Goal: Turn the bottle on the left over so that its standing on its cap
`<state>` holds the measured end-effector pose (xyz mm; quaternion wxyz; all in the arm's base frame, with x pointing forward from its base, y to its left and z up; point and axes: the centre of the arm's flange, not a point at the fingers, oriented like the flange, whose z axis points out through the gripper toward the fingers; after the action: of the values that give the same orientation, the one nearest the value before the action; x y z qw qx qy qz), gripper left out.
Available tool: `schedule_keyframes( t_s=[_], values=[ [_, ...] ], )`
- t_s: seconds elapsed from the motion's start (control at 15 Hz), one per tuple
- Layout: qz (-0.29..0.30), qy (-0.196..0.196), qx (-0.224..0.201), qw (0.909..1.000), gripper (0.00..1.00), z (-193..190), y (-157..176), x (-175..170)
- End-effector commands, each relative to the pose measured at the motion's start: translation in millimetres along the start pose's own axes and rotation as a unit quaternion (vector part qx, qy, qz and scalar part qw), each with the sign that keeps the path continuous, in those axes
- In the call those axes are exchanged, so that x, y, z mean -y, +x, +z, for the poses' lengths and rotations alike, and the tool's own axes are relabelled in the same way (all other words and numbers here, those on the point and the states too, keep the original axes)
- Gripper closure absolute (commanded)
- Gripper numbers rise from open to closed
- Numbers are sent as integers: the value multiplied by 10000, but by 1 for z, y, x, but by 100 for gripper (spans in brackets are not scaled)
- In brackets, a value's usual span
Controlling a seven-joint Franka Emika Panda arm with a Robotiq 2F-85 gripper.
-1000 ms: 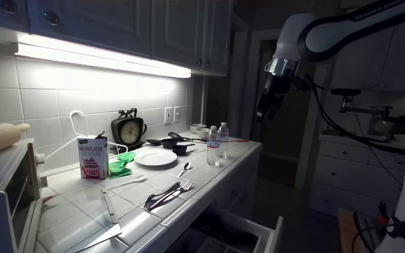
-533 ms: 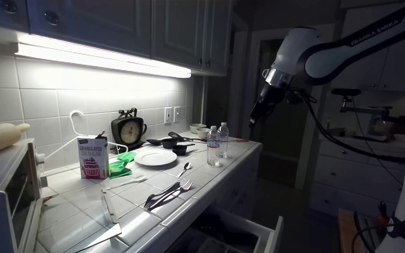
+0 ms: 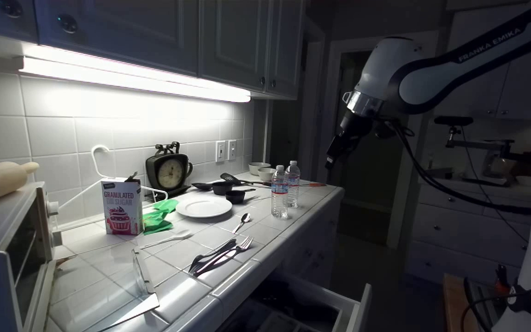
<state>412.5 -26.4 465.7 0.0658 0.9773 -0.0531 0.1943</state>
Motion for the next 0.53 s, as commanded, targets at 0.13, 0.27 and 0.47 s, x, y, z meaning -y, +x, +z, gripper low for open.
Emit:
schedule_keyframes(
  t_s=[0.13,0.27,0.47],
  values=[
    [231,128,-176,9995,0,45,8,13],
    [277,140,-168,9994,0,64,11,15],
    [236,128,-309,9992,0,87,16,16]
  ],
)
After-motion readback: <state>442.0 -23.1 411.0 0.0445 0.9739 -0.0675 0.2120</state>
